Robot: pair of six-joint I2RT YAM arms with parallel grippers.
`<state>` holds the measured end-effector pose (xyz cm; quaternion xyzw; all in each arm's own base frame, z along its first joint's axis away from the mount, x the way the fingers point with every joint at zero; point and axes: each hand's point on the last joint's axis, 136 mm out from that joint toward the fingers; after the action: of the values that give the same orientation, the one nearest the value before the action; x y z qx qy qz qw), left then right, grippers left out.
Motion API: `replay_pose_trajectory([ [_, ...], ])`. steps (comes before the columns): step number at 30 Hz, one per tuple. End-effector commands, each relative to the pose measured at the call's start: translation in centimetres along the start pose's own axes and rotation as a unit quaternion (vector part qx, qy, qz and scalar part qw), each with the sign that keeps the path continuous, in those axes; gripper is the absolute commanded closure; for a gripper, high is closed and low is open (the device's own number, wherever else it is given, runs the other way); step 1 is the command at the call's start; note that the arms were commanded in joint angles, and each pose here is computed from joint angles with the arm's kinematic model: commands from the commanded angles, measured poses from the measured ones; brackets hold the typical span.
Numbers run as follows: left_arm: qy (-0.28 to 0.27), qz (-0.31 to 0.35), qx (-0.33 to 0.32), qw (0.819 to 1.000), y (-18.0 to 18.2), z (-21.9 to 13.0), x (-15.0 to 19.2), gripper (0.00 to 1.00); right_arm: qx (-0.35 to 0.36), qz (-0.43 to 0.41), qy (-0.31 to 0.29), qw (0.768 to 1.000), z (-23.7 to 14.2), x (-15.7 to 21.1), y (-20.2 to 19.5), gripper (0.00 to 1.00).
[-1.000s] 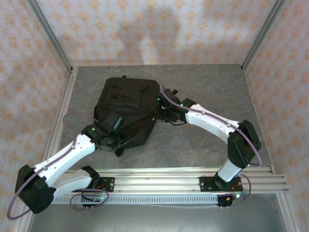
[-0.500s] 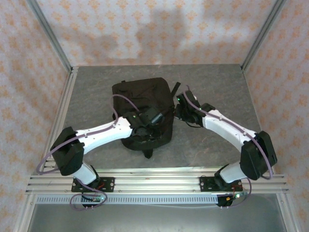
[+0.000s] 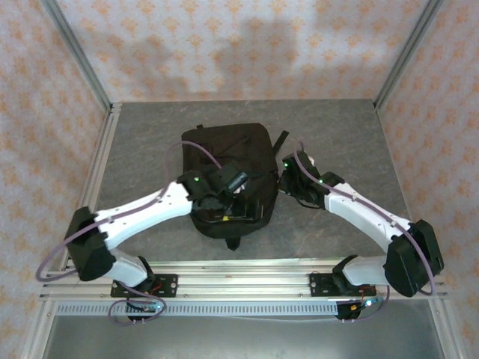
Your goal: Pack books, pencil case, and school supplies into a backpack
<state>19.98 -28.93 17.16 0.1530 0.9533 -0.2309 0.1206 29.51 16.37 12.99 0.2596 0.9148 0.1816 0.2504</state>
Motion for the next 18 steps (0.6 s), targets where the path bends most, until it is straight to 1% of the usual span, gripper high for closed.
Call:
replay_pose_trajectory([
  [1, -0.056, 0.043, -0.02, 0.997, 1.2, -4.5, -1.0, 0.0, 0.018, 0.018, -0.003, 1.0, -0.6, 0.3, -1.9, 1.0],
  [3, -0.085, 0.033, -0.019, 0.996, 2.7, -6.2, -1.5, 0.0, 0.004, 0.031, -0.001, 1.0, -1.0, 0.7, -2.0, 1.0],
  [5, -0.113, 0.017, -0.016, 0.993, 4.4, -7.6, -1.9, 0.0, 0.005, 0.036, 0.004, 0.999, -0.8, 1.1, -2.4, 1.0],
  [6, -0.13, 0.012, -0.022, 0.991, 5.4, -8.5, -2.0, 0.0, -0.009, 0.039, 0.001, 0.999, -1.5, 0.9, -2.2, 1.0],
  [8, -0.156, 0.005, -0.036, 0.987, 7.1, -9.8, -2.1, 0.0, -0.012, 0.048, 0.012, 0.999, -1.5, 1.5, -2.5, 1.0],
  [11, -0.185, 0.005, -0.093, 0.978, 9.5, -11.6, -2.1, 0.0, -0.018, 0.06, 0.023, 0.998, -1.6, 2.3, -3.0, 1.0],
  [14, -0.202, 0.011, -0.134, 0.97, 11.0, -12.7, -2.0, 0.0, -0.011, 0.047, -0.004, 0.999, -2.1, 1.5, -3.5, 1.0],
  [18, -0.227, 0.029, -0.194, 0.954, 12.8, -14.1, -2.3, 0.0, -0.002, 0.016, -0.023, 1.0, -2.7, 0.0, -2.7, 1.0],
])
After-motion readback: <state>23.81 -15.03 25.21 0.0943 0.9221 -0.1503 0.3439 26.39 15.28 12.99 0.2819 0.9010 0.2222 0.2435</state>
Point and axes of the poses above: each hand's point on the last joint's axis, 136 mm out from that joint toward the fingers, its own z axis out along the fingers, its own y axis along the line the jaws close on, x = y × z, and after that the axes turned 15 degrees about z, right-handed
